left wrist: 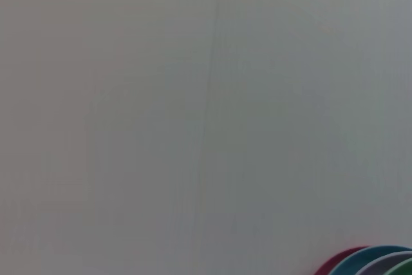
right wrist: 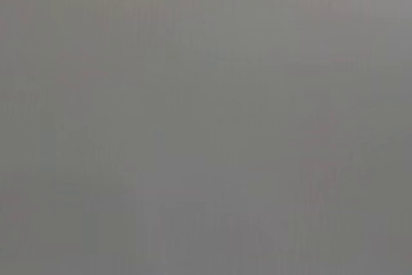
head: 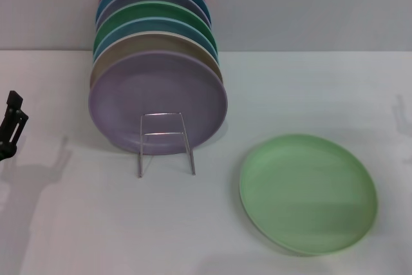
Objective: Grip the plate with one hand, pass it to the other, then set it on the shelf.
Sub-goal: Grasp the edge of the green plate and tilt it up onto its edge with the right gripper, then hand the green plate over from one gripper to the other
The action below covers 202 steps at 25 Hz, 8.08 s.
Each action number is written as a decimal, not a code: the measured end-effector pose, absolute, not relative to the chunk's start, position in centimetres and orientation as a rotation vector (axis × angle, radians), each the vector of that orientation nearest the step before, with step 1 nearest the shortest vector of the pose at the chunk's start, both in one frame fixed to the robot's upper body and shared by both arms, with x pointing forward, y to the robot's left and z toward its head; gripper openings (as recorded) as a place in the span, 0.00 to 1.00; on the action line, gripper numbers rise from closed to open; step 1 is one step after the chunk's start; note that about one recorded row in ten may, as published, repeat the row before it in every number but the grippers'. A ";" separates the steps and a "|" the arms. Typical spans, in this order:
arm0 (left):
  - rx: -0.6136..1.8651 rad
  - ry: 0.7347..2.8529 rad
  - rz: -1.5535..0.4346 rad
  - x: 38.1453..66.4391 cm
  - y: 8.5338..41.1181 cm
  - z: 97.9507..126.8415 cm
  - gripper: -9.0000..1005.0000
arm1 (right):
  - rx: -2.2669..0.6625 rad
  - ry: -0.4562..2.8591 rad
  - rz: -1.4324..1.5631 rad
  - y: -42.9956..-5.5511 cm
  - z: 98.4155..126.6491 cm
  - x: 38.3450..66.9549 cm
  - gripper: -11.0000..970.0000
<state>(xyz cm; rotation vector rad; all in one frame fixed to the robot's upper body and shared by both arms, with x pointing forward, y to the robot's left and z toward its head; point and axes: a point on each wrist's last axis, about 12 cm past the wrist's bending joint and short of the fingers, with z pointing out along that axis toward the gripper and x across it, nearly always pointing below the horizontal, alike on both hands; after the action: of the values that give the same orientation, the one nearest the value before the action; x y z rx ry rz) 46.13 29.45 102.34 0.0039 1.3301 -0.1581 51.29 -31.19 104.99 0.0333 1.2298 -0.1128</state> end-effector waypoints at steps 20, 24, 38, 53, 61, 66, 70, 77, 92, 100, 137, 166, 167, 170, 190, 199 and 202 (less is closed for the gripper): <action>0.008 1.318 -0.166 46.0 29.4 102.5 0.85 | -0.195 1.138 -0.446 -30.0 105.8 50.7 0.65; 0.010 1.317 -0.168 46.0 29.3 102.5 0.85 | -0.186 1.156 -0.389 -28.8 105.7 51.1 0.65; 0.010 1.312 -0.170 46.1 29.3 102.5 0.85 | -0.101 1.507 -0.159 -23.2 107.0 54.9 0.65; 0.019 1.309 -0.180 46.6 29.0 102.7 0.85 | -0.155 1.876 0.159 -28.1 111.3 57.0 0.65; 0.026 1.300 -0.201 46.9 28.4 102.9 0.85 | -0.336 2.036 0.192 -28.7 113.1 58.5 0.65; 0.025 1.295 -0.209 47.1 28.2 103.0 0.85 | -0.451 2.158 0.217 -28.4 114.8 58.7 0.65; 0.018 1.292 -0.212 47.2 28.1 103.1 0.85 | -0.493 2.242 0.211 -28.2 115.5 58.7 0.65; 0.013 1.286 -0.219 47.4 27.9 103.2 0.85 | -0.554 2.451 0.202 -27.8 116.7 58.7 0.64; 0.014 1.280 -0.223 47.5 27.8 103.3 0.85 | -0.474 2.704 0.253 -27.1 115.8 58.3 0.65; 0.023 1.279 -0.228 47.5 27.7 103.4 0.85 | -0.428 2.761 0.273 -27.3 114.4 57.9 0.64; 0.023 1.267 -0.225 47.3 28.0 103.5 0.85 | -0.409 2.812 0.254 -27.4 112.5 58.0 0.28; 0.018 1.256 -0.218 47.3 28.2 103.6 0.85 | -0.490 2.604 0.153 -27.3 115.6 58.6 0.05; 0.018 1.256 -0.218 47.3 28.2 103.6 0.85 | -0.490 2.604 0.153 -27.3 115.6 58.6 0.05; 0.019 1.255 -0.219 47.3 28.2 103.6 0.85 | -0.511 2.542 0.119 -27.1 116.6 58.4 0.04; 0.019 1.249 -0.212 47.4 28.3 103.7 0.85 | -0.617 2.152 -0.167 -25.6 119.3 57.6 0.03; 0.020 1.246 -0.211 47.5 28.4 103.8 0.85 | -0.599 1.989 -0.228 -25.5 119.4 57.7 0.03; 0.021 1.246 -0.212 47.6 28.3 103.8 0.85 | -0.577 1.919 -0.238 -25.7 119.0 57.6 0.03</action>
<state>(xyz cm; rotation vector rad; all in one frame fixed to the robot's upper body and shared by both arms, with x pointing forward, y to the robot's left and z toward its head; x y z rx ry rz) 47.61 28.34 103.83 0.0207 1.2456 -0.2118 57.59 -25.69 119.00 -0.5773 1.9187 -0.2380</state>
